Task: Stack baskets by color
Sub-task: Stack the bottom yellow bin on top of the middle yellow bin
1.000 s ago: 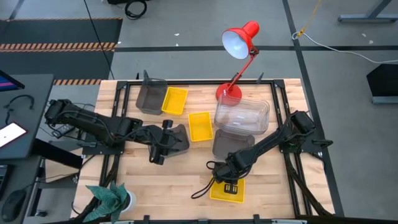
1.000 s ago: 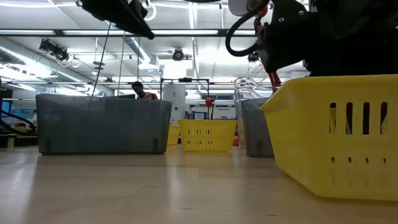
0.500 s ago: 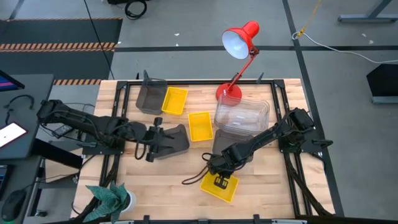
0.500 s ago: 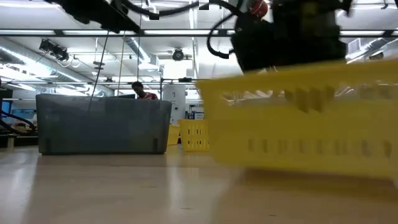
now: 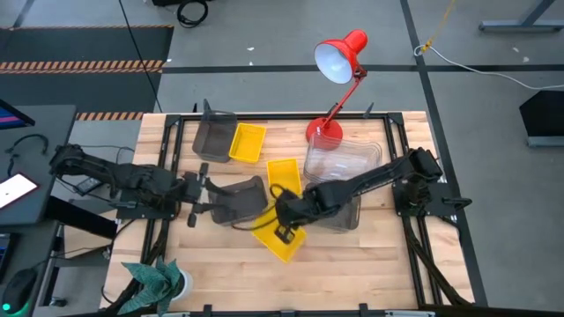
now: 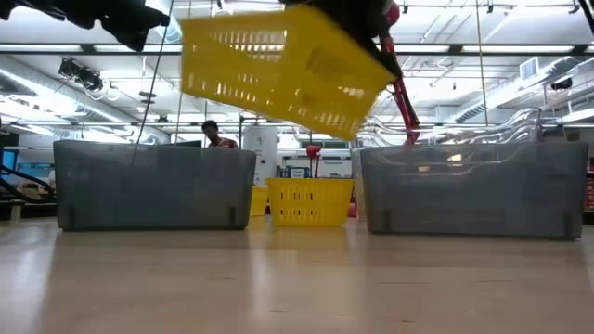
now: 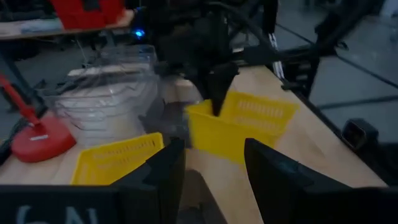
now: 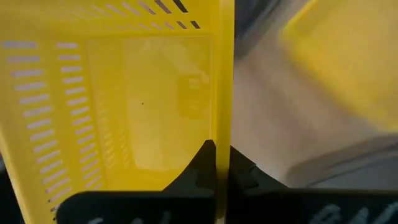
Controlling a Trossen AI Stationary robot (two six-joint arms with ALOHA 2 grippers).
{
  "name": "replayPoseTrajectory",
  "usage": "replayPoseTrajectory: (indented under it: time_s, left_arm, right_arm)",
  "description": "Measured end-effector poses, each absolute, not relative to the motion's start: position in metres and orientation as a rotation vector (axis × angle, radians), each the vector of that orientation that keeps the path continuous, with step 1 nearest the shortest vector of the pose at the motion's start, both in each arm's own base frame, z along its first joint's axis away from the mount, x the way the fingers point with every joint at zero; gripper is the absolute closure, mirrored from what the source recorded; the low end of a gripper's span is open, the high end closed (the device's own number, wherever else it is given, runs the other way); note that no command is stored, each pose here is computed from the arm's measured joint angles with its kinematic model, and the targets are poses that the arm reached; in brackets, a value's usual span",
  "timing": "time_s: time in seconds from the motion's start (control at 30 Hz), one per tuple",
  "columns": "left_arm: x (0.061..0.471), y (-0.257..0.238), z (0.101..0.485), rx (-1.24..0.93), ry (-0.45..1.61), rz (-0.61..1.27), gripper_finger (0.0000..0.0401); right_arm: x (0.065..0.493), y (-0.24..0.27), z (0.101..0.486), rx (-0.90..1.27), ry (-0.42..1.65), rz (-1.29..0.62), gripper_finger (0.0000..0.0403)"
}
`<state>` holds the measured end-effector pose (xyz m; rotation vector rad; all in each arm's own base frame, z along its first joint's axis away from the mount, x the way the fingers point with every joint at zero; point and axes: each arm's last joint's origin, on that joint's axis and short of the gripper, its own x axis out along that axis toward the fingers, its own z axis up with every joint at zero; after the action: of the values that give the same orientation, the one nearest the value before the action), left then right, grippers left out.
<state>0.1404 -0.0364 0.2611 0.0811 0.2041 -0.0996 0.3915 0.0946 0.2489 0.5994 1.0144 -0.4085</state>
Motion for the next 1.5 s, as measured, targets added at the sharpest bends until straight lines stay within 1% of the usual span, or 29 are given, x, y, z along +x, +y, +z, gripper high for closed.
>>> replayPoseTrajectory:
  time_s: [0.13, 0.23, 0.37, 0.5, 0.6, 0.7, 0.9, 1.3, 1.5]
  left_arm:
    - [0.133, -0.032, 0.263, 0.051, 0.180, -0.027, 0.0229]
    - [0.132, -0.031, 0.261, 0.039, 0.201, 0.002, 0.0229]
    - [0.132, -0.032, 0.257, 0.029, 0.242, -0.015, 0.0229]
    - [0.131, -0.032, 0.256, 0.052, 0.257, -0.044, 0.0229]
    - [0.131, -0.033, 0.255, 0.054, 0.265, -0.073, 0.0229]
    - [0.131, -0.034, 0.254, 0.052, 0.279, -0.106, 0.0229]
    - [0.130, -0.034, 0.253, 0.053, 0.293, -0.119, 0.0229]
    - [0.130, -0.034, 0.253, 0.028, 0.293, -0.115, 0.0229]
    - [0.130, -0.034, 0.253, 0.008, 0.295, -0.113, 0.0229]
  right_arm:
    - [0.394, 0.062, 0.272, 0.571, 0.923, -0.646, 0.0400]
    - [0.393, 0.038, 0.281, 0.564, 0.855, -0.816, 0.0400]
    - [0.395, 0.021, 0.278, 0.564, 0.770, -0.954, 0.0400]
    - [0.402, 0.019, 0.264, 0.535, 0.712, -1.050, 0.0400]
    - [0.406, 0.022, 0.254, 0.541, 0.697, -1.084, 0.0400]
    - [0.406, 0.025, 0.242, 0.545, 0.724, -1.133, 0.0400]
    - [0.395, 0.029, 0.241, 0.557, 0.746, -1.217, 0.0400]
    - [0.399, 0.021, 0.236, 0.655, 0.828, -1.151, 0.0396]
    - [0.401, 0.014, 0.236, 0.667, 0.836, -1.140, 0.0371]
